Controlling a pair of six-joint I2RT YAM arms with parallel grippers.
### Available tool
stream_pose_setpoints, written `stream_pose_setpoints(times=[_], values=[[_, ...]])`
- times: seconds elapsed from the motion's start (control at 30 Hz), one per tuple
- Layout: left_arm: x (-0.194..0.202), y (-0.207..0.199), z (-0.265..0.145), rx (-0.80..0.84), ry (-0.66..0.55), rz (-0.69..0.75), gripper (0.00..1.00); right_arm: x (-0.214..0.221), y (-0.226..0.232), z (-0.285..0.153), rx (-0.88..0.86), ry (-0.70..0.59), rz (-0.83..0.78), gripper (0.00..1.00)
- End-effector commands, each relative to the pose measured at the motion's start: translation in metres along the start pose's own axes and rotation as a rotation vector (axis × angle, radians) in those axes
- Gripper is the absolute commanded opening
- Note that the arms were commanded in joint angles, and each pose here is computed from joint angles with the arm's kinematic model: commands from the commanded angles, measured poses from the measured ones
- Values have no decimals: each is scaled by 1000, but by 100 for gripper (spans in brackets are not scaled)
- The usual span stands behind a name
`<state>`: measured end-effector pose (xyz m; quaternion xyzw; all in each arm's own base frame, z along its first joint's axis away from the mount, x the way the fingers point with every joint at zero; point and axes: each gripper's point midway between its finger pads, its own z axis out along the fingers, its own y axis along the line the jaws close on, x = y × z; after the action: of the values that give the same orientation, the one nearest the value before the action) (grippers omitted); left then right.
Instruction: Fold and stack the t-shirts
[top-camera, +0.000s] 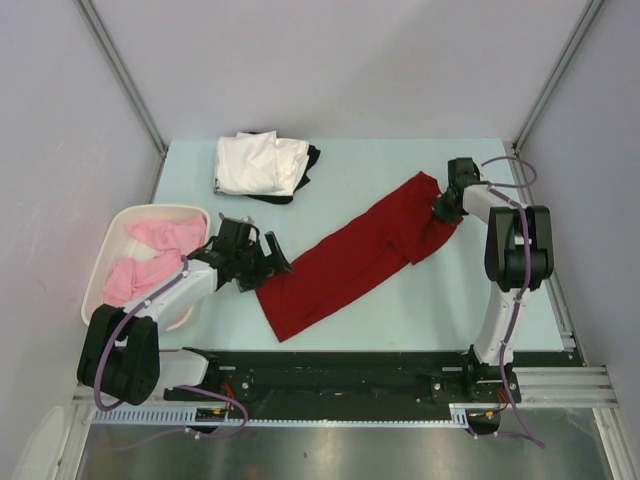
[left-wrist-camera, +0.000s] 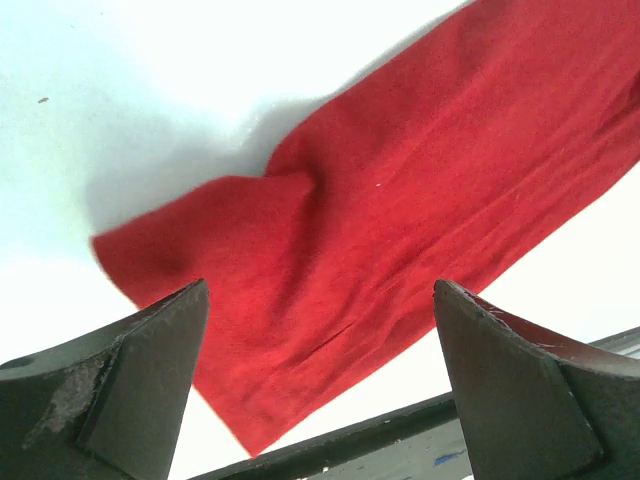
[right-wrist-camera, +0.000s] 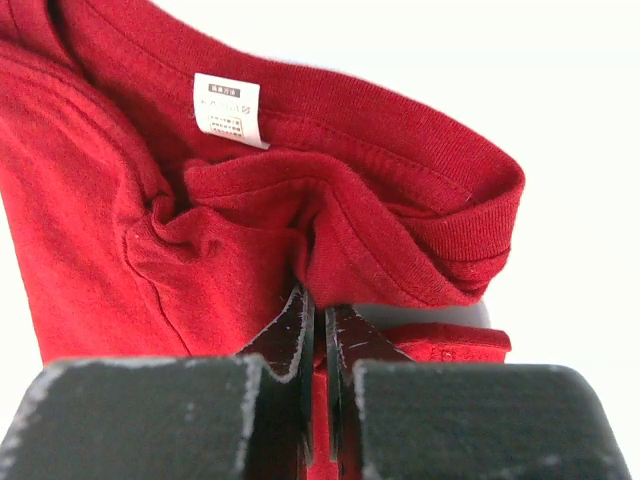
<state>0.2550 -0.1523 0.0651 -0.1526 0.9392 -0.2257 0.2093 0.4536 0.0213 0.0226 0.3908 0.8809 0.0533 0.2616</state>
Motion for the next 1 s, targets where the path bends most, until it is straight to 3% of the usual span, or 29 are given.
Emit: stream_pose_setpoints(times=[0.0, 0.03, 0.07, 0.13, 0.3, 0.37, 0.4, 0.43, 0.5, 0.53, 0.6, 0.63, 0.67, 0.8, 0.83, 0.97], values=[[-19, -24, -12, 72, -60, 19, 98, -39, 49, 27, -114, -49, -44, 0], [-19, -25, -12, 75, -57, 20, 98, -29, 47, 47, -89, 1, -67, 0], [-20, -27, -11, 79, -59, 20, 98, -51, 74, 43, -147, -30, -75, 0], [-18, -27, -7, 87, -44, 17, 98, -50, 98, 50, -202, 4, -118, 0], [-17, -28, -1, 92, -29, 13, 98, -72, 151, 66, -305, -70, -220, 0], [-17, -30, 0, 105, -33, 13, 98, -77, 168, 67, -379, -78, -231, 4], [-17, -31, 0, 111, -34, 13, 98, -80, 177, 70, -413, -81, -233, 11], [-17, -32, -1, 114, -35, 15, 98, -81, 185, 69, -449, -82, -240, 28], [-17, -32, -1, 112, -31, 18, 98, -84, 197, 66, -499, -83, -285, 46], [-17, -32, -1, 112, -27, 20, 98, -84, 194, 65, -478, -82, -299, 64], [-15, -30, -1, 106, -23, 26, 98, -101, 185, 59, -411, -168, -363, 70], [-14, -29, -2, 105, -23, 30, 98, -112, 177, 45, -371, -217, -380, 91], [-15, -30, -4, 110, -30, 34, 98, -129, 164, 39, -283, -293, -389, 99], [-13, -26, -7, 106, -40, 42, 98, -164, 126, -13, -118, -456, -425, 100], [-13, -25, -8, 104, -43, 45, 98, -174, 125, -43, -119, -501, -415, 100], [-15, -18, -8, 72, -67, 52, 98, -156, 83, -72, -28, -490, -374, 100]])
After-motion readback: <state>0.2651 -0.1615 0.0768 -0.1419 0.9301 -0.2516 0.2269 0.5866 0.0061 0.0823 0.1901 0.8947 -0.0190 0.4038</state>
